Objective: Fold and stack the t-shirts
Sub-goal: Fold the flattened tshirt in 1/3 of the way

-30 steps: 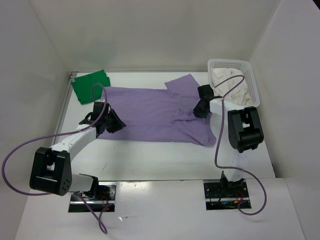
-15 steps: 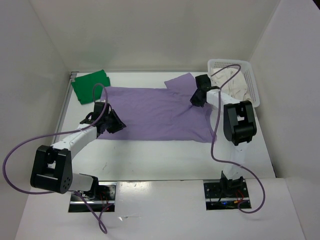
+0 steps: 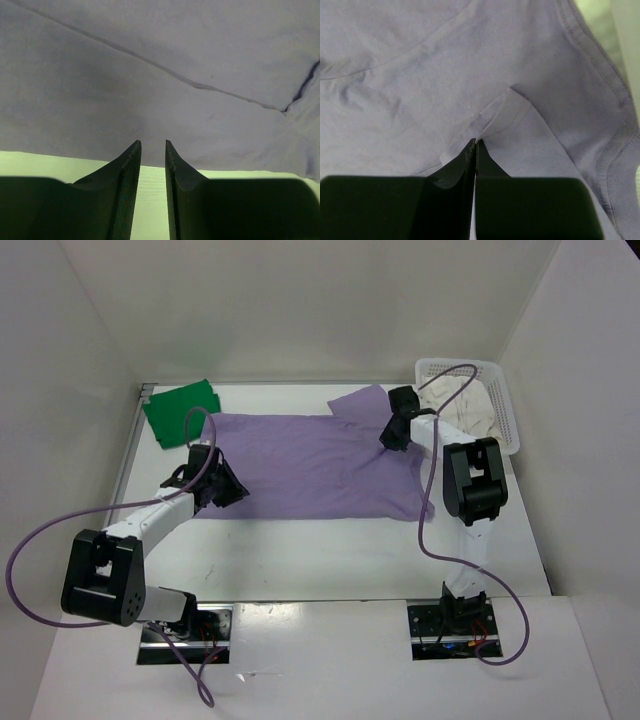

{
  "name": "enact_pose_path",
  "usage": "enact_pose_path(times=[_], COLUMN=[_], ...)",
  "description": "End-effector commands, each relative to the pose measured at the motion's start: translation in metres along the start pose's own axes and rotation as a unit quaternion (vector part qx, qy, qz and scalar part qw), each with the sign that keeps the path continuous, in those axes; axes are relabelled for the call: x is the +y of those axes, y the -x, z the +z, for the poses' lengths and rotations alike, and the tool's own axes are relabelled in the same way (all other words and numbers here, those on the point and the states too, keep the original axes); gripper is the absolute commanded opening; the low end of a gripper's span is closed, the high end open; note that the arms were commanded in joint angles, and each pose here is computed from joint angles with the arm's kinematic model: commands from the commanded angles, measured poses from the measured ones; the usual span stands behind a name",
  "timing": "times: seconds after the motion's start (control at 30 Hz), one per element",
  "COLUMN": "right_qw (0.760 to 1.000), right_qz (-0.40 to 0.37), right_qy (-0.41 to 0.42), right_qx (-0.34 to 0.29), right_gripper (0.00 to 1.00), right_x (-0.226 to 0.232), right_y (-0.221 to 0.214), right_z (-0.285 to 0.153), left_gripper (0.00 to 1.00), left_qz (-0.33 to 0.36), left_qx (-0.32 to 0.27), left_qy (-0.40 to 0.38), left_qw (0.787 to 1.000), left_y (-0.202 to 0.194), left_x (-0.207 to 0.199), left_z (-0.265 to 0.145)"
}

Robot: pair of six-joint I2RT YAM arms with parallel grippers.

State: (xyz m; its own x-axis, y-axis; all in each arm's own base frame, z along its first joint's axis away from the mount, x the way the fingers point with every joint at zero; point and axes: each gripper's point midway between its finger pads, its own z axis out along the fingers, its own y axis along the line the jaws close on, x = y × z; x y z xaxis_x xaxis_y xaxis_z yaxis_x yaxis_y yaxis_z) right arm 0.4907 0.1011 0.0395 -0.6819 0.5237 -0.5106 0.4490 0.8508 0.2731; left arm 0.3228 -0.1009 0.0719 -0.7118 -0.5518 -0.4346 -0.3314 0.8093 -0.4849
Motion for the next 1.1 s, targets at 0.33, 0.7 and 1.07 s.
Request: enact_pose_path(times=[0.33,0.7,1.07], right_qw=[0.998,0.996,0.975], right_qz=[-0.016,-0.017,-0.073], right_qy=[0.009,0.070,0.181], right_qx=[-0.056,-0.052,0.105], right_gripper=[0.01,0.50,0.00], right_x=[0.023,0.042,0.102], right_y=[0.040,0.048,-0.141], right_z=[-0.007,-0.054,-0.110], left_gripper=[0.33,0.37,0.23], left_qz=[0.022,0.019,0.051], left_qx=[-0.039,0.004,0.062], left_qy=[0.041,0.022,-0.002], left_qw=[0.998,1.000,0.997], left_y=[0.018,0.016,-0.019], left_x=[0.010,0.003,-0.027], left_z=[-0.009,0.006,0.034])
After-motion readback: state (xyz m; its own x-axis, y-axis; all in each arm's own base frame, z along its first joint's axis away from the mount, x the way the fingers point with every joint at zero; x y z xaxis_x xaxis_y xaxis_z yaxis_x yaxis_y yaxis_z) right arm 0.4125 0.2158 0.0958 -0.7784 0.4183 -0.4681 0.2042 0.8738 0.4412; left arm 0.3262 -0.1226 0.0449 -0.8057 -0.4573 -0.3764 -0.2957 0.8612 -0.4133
